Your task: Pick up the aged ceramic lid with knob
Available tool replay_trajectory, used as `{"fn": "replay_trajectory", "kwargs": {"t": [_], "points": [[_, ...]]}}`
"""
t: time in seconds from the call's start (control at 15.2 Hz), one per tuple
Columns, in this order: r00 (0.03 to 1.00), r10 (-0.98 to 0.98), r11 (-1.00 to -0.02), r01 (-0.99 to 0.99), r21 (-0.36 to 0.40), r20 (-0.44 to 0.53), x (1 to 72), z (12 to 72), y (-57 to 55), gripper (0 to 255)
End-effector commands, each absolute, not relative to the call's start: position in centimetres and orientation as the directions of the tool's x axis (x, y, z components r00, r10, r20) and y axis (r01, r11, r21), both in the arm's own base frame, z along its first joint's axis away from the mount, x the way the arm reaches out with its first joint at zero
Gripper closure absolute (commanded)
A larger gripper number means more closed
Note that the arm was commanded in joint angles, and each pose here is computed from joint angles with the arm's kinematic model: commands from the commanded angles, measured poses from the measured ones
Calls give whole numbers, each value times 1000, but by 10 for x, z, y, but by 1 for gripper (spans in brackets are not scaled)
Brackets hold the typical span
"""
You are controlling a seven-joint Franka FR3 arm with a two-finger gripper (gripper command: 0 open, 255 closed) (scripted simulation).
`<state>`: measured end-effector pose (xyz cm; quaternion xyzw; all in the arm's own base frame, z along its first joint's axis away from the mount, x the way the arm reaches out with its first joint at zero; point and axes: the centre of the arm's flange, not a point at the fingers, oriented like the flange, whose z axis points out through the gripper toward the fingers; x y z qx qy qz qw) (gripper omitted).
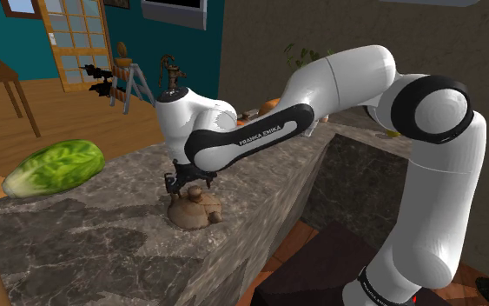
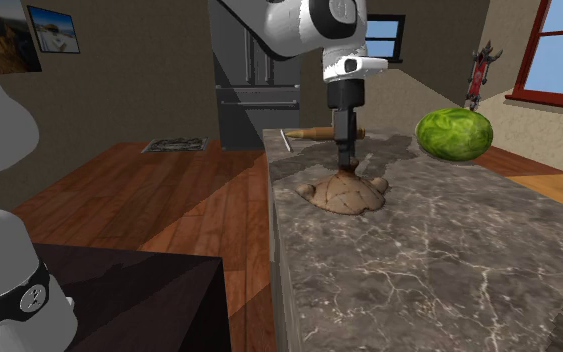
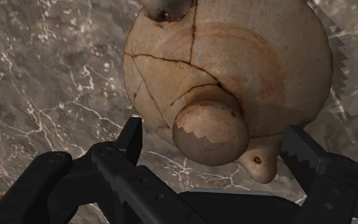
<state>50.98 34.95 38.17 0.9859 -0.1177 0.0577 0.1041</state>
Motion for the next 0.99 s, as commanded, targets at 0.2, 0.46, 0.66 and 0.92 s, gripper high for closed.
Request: {"fn": "replay_trajectory", "kwargs": {"t": [0.2, 0.46, 0.66, 0.92], "points": [[966, -220, -951, -244, 191, 139, 510, 375, 348, 255], [966, -220, -951, -244, 191, 139, 510, 375, 348, 255], [966, -220, -951, -244, 191, 139, 510, 375, 348, 255], [966, -220, -951, -244, 191, 139, 510, 391, 348, 255]]}}
